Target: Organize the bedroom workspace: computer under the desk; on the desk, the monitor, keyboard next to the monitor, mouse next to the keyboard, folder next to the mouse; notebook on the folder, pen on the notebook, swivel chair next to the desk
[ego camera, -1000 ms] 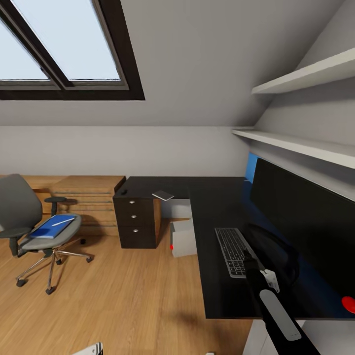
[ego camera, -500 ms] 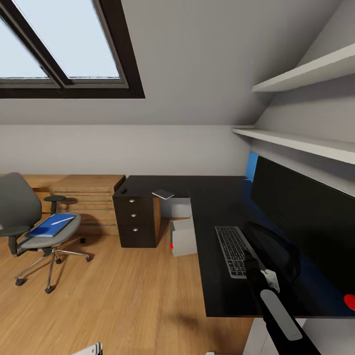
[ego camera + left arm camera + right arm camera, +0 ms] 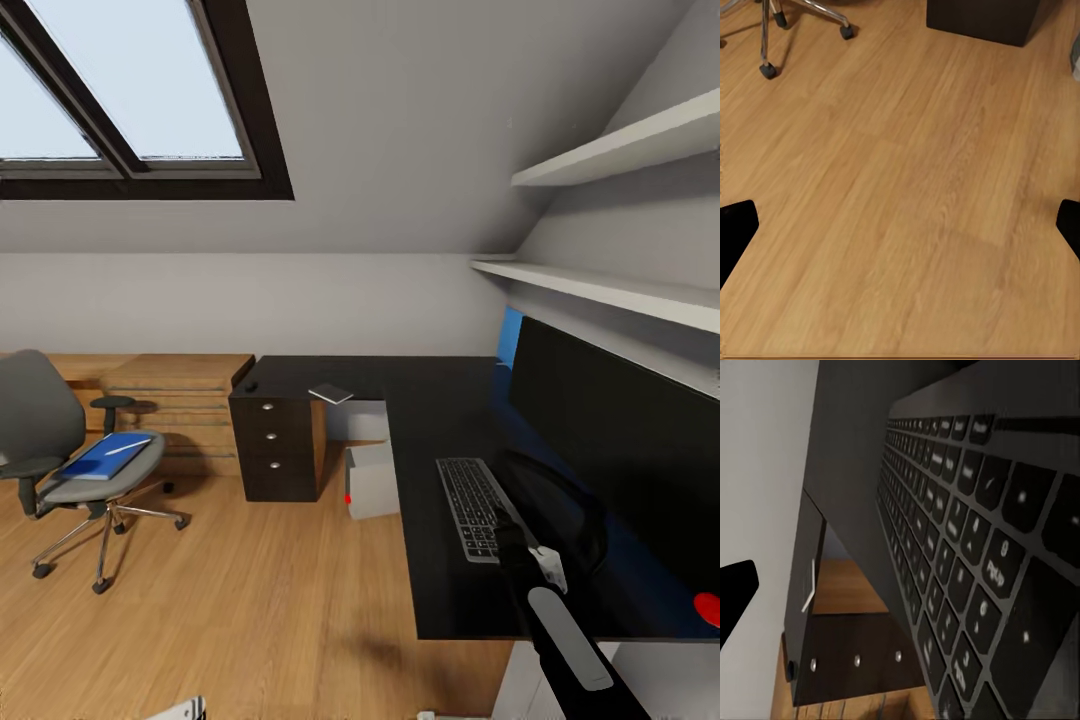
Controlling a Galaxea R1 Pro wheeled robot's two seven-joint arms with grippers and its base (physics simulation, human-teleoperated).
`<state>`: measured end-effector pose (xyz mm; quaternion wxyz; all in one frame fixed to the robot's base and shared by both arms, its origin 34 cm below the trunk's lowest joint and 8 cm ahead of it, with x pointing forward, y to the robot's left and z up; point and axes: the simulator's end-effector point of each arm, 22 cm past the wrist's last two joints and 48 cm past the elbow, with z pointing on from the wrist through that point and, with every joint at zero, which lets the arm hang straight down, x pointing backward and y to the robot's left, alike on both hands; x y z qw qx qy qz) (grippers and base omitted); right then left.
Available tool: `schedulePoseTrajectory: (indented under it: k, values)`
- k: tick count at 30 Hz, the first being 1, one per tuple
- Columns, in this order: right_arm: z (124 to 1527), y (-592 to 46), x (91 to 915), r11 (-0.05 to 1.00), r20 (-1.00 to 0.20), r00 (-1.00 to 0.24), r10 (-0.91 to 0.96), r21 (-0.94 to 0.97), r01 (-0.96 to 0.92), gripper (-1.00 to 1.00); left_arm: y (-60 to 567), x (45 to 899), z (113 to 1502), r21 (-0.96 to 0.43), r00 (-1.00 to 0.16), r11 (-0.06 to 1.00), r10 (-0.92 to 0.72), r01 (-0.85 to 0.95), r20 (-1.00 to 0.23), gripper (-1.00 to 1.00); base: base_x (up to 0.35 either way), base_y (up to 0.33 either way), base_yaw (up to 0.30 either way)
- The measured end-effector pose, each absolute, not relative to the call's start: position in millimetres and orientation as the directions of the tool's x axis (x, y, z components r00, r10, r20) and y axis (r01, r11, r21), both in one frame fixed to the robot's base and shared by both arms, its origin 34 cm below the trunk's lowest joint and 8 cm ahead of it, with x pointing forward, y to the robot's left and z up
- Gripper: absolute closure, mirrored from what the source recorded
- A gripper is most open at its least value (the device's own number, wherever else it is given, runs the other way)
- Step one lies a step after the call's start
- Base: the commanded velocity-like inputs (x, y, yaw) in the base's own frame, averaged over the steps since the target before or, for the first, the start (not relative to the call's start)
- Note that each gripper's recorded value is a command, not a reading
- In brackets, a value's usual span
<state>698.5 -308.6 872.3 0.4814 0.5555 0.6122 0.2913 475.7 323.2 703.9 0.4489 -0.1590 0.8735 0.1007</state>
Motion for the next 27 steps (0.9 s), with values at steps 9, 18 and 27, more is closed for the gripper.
schedulePoseTrajectory:
  k: [9, 18, 27]
  values:
    - [871.5, -308.5, 698.3, 0.214, -0.267, 0.081, 0.960, 0.890, 0.403, -1.00, 339.9, 471.1, 703.3, 0.039, -0.542, 0.914, -0.204, -0.404, -0.815, -1.00, -0.314, 0.000, 0.000]
    - [871.5, -307.7, 698.4, 0.213, -0.266, 0.080, 0.960, 0.890, 0.403, -1.00, 345.7, 469.1, 703.1, 0.042, -0.540, 0.908, -0.211, -0.417, -0.815, -1.00, -0.331, 0.000, 0.000]
    - [871.3, -305.1, 698.5, 0.217, -0.268, 0.075, 0.961, 0.890, 0.402, -1.00, 351.8, 459.4, 693.0, 0.053, -0.560, 0.901, -0.220, -0.430, -0.799, -1.00, -0.332, 0.000, 0.000]
